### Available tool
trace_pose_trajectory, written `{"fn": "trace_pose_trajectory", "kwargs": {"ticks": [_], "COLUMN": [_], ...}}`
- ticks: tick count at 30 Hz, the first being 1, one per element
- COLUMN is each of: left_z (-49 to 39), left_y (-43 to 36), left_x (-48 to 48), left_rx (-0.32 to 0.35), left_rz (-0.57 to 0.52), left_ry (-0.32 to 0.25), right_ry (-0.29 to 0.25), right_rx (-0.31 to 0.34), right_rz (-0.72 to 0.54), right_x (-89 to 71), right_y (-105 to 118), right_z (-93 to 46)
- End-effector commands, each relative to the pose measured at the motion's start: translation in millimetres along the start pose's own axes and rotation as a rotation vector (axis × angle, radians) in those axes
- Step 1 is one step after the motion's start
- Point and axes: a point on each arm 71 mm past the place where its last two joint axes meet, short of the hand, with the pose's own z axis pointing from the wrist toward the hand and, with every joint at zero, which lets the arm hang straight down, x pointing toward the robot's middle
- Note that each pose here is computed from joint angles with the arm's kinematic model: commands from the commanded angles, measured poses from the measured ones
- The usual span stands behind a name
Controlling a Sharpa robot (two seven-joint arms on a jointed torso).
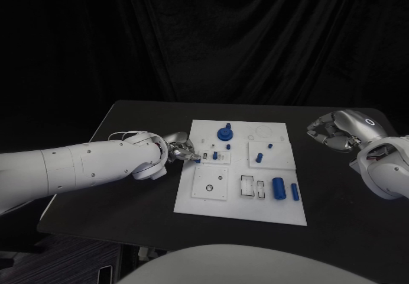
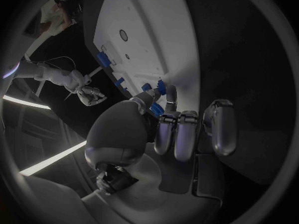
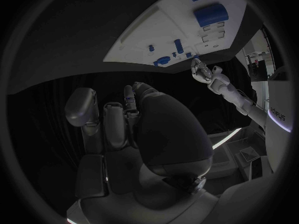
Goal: Assemble the parts on the task board
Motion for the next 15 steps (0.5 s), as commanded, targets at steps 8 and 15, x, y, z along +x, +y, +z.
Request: {"fn": "trace_pose_trajectory", "kwargs": {"ticks": [8, 15], "left_z": [1.0, 1.2], "left_y": [-3.5, -7.7], "left_x": [4.0, 2.7], "left_rx": [-0.038, -0.028], "left_rz": [-0.127, -0.137], "left_ry": [0.007, -0.010], "right_ry": [0.002, 0.001], "right_rx": [0.016, 0.015], "right_rz": [-0.002, -0.002], "right_x": [0.8, 0.9], "right_y": [-1.0, -0.7], "right_z": [-0.4, 0.0]}}
